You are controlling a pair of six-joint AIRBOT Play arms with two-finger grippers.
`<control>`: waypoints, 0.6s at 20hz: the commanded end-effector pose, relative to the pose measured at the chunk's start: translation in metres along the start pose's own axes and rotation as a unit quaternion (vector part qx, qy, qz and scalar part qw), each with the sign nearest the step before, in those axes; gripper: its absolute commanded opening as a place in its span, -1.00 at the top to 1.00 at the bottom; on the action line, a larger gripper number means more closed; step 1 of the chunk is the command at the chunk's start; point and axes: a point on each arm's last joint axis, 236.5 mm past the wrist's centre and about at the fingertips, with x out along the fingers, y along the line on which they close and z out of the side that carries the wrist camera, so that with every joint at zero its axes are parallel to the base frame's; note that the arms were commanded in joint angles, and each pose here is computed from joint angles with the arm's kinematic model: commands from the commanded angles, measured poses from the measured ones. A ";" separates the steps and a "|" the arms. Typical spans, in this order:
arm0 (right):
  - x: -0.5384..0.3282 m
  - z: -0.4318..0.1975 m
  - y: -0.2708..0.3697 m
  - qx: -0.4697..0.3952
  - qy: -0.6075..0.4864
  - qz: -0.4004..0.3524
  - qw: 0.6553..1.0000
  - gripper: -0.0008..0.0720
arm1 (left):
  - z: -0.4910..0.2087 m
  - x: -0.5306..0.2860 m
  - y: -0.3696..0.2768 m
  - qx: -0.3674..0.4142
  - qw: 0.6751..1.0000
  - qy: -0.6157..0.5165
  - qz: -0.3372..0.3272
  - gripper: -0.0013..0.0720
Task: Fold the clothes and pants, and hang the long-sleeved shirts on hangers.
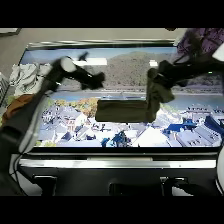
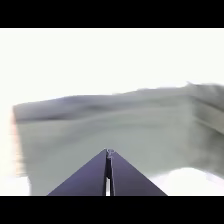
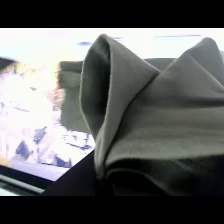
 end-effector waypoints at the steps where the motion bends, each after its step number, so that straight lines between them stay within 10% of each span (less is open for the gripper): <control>1: 0.051 -0.018 0.058 -0.015 0.014 0.017 1.000 0.90 | 0.035 -0.122 0.110 -0.029 0.990 -0.068 0.120 0.92; 12: 0.216 -0.075 0.091 0.004 0.099 0.023 0.995 0.89 | 0.048 -0.203 0.178 -0.098 0.976 -0.131 0.146 0.92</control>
